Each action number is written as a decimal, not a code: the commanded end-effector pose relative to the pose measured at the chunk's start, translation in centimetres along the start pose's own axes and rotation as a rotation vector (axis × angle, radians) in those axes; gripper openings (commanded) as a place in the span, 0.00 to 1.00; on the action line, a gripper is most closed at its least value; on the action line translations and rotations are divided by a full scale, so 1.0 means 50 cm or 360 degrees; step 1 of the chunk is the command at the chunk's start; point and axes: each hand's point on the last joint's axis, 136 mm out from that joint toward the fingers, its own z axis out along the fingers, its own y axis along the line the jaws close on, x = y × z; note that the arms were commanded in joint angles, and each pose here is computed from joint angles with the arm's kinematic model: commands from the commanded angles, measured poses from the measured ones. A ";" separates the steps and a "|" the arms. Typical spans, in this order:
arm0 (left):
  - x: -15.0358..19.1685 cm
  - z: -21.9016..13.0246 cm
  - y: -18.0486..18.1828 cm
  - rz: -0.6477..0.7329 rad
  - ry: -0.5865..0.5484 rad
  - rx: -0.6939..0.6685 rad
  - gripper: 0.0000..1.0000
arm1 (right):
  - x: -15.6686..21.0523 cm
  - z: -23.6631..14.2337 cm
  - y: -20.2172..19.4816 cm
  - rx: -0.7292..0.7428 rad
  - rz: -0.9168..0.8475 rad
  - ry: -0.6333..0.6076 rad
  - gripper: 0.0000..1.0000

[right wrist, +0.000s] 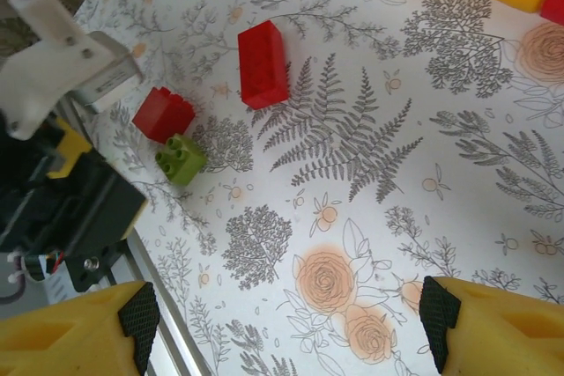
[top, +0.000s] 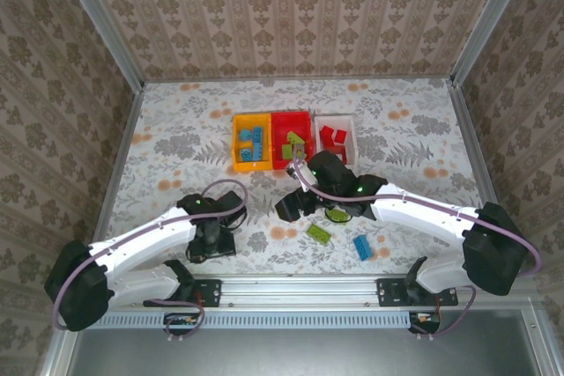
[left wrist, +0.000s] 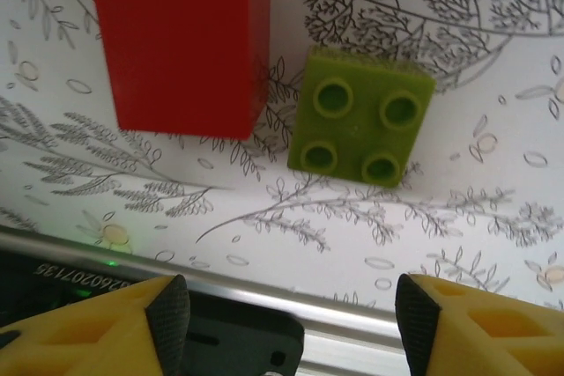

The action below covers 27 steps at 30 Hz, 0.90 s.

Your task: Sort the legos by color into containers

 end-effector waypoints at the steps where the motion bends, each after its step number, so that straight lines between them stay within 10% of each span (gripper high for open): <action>1: -0.021 0.012 -0.026 0.0021 -0.0003 0.0101 0.64 | -0.015 -0.002 0.034 -0.0110 -0.0046 -0.0013 0.81; 27: -0.094 0.006 -0.083 0.0219 -0.0046 0.0129 0.31 | -0.035 -0.021 0.015 0.0015 -0.0002 -0.0049 0.79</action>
